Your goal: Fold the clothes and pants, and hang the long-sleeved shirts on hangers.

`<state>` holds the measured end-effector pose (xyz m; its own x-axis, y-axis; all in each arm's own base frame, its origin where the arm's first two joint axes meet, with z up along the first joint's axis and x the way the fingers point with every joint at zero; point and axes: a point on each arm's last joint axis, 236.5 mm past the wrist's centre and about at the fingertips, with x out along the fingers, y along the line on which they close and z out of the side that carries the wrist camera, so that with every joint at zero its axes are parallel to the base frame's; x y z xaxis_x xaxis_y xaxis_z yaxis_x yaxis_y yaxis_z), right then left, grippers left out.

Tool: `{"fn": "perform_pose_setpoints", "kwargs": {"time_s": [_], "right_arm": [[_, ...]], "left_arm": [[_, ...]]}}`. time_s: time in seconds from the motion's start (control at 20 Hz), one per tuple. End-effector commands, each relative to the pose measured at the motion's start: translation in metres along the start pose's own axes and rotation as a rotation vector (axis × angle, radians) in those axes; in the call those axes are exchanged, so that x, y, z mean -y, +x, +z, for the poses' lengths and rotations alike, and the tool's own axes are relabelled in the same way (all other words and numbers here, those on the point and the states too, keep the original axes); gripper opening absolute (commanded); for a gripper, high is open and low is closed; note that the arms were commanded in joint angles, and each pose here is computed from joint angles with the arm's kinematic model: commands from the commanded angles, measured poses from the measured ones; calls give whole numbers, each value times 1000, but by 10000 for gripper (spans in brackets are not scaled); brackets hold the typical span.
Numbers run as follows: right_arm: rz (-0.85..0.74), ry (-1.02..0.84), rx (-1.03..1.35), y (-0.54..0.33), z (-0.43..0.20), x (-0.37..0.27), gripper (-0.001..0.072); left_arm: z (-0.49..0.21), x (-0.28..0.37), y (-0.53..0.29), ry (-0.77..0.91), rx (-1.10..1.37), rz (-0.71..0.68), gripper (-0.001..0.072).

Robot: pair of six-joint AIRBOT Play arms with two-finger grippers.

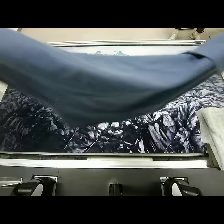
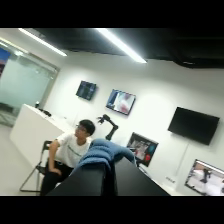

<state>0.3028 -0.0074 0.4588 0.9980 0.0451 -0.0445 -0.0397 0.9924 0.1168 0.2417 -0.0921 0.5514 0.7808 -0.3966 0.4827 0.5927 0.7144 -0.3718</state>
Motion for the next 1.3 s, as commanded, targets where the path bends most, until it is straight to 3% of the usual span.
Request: {"fn": "perform_pose_setpoints", "kwargs": {"time_s": [0.0, 0.2, 0.4, 0.6, 0.7, 0.75, 0.8, 0.85, 1.1, 1.25], "right_arm": [[-58, 1, -28, 9, -7, 17, 34], [-75, 109, -370, 78, -104, 45, 34], [-117, 378, -750, 165, -249, 76, 34], [14, 666, -1163, 185, -380, 28, 34], [107, 647, -1373, 166, -425, -4, 45], [143, 617, -1462, 153, -439, -13, 268], [183, 576, -1532, 138, -444, -16, 605], [199, 524, -1589, 123, -446, -13, 687], [128, 389, -1687, 73, -455, -9, 668], [143, 439, -1746, 21, -517, -54, 672]], "left_arm": [[-36, -37, 3, 111, -116, 97, 23], [-187, -134, -13, -47, -514, 278, 23], [-344, -218, -81, -421, -801, 544, 23], [-441, -242, -141, -668, -971, 696, 23], [-456, -243, -147, -730, -989, 716, 23], [-455, -245, -145, -721, -982, 711, 23], [-450, -249, -142, -705, -964, 709, 23], [-443, -253, -138, -679, -951, 699, 23], [-420, -268, -128, -622, -898, 692, 23], [-422, -264, -130, -584, -934, 656, 23]]}}
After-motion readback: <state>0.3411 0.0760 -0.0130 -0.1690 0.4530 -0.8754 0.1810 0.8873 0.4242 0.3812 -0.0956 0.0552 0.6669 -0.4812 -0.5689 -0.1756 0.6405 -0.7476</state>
